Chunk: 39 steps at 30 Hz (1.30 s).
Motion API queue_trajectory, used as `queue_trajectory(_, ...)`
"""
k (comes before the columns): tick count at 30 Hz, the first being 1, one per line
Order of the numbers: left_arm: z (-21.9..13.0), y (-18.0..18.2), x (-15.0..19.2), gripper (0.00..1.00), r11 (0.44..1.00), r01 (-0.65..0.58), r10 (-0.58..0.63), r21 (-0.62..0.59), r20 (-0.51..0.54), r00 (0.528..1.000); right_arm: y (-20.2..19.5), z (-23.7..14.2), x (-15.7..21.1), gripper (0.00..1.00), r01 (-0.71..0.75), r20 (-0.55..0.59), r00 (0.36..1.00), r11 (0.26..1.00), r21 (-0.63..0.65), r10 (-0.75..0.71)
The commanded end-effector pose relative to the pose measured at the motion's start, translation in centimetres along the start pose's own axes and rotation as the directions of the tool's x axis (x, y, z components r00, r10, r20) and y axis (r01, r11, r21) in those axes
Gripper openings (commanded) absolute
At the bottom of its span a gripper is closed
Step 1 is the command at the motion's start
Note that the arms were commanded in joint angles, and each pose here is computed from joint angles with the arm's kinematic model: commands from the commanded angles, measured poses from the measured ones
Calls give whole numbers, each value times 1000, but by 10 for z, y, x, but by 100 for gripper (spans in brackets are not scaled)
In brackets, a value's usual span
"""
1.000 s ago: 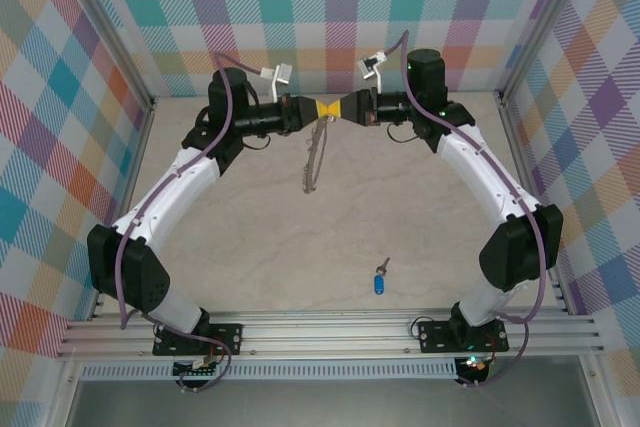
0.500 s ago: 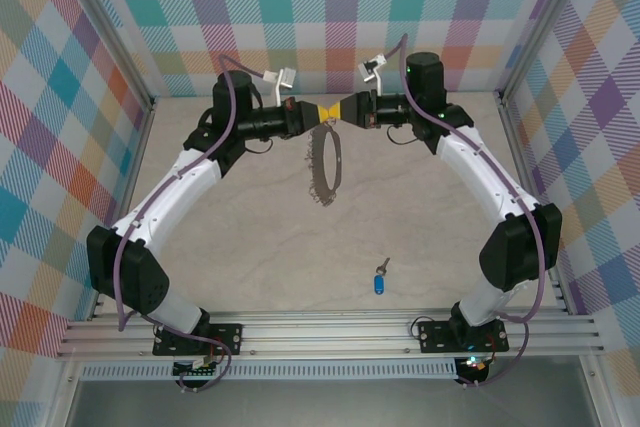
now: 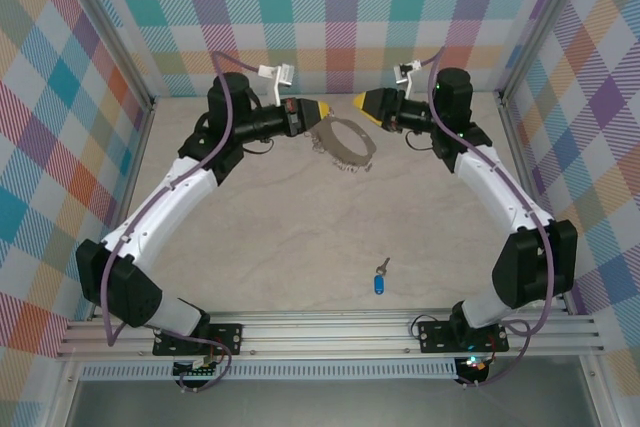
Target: Put the keys on the keyring
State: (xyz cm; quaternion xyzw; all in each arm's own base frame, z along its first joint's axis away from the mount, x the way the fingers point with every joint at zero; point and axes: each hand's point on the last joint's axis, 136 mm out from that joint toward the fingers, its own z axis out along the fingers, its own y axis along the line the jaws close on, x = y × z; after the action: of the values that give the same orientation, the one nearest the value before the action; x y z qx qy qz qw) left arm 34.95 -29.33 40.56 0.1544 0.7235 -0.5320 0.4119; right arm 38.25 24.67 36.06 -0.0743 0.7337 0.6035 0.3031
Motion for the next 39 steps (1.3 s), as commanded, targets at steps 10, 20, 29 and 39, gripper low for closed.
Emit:
queue_trajectory(10, -11, -30, -38, 0, 978, -205, 193, 48, 188, 963, 30, 8, 0, 42, 6, 35, 999, 987, -162, -1)
queue_trajectory(20, -8, -37, -40, 0, 977, -186, 164, 105, 189, 968, 65, 13, -9, 37, 66, 39, 998, 972, -228, -59)
queue_trajectory(29, -2, -38, -40, 0, 981, -130, 105, 143, 168, 980, 82, 18, -8, 37, 77, 14, 997, 957, -281, -76)
queue_trajectory(39, -2, -39, -41, 0, 983, -108, 83, 146, 169, 982, 84, 24, 4, 32, 62, -21, 997, 953, -295, -71)
